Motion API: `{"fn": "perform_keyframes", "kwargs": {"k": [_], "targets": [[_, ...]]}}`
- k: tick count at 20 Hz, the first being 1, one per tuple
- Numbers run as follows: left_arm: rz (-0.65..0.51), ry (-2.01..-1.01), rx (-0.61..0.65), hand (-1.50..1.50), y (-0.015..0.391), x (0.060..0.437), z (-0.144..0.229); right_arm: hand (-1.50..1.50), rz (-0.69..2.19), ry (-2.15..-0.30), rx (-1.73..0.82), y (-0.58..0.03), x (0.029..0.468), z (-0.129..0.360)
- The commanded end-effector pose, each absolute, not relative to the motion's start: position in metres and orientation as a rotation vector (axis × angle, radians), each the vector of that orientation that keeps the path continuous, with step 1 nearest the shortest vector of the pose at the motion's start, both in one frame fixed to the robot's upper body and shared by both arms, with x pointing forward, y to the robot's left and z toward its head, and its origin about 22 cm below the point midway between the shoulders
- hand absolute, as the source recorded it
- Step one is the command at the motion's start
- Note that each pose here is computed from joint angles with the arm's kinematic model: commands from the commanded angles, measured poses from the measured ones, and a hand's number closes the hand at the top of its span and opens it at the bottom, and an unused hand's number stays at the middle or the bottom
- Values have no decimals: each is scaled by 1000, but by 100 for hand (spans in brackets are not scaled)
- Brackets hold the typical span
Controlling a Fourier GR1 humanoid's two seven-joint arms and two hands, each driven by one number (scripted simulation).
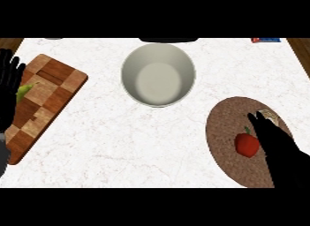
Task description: Pick the bell pepper from the placemat and place it in the bowl
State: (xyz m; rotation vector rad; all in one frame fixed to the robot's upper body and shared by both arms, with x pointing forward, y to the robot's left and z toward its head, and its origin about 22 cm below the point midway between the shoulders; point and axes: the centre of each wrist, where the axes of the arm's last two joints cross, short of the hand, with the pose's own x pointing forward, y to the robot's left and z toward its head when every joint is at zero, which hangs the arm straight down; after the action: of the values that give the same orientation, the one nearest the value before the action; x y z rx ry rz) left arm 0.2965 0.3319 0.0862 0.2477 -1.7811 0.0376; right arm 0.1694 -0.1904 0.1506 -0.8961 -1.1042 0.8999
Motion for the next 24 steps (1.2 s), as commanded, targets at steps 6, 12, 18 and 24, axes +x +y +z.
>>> {"fn": "perform_keyframes", "kwargs": {"k": [6,12,18,24], "targets": [[22,-1788,247,0,325,293,71,-150,950,-891,-912,-204,170,168],[49,-1794,249,0,323,299,64,-150,940,-866,-867,-208,181,154],[40,-1776,244,0,328,292,78,-150,912,-833,-852,-210,197,119],[44,-1780,243,0,330,285,68,-150,900,-817,-860,-241,207,109]]}}
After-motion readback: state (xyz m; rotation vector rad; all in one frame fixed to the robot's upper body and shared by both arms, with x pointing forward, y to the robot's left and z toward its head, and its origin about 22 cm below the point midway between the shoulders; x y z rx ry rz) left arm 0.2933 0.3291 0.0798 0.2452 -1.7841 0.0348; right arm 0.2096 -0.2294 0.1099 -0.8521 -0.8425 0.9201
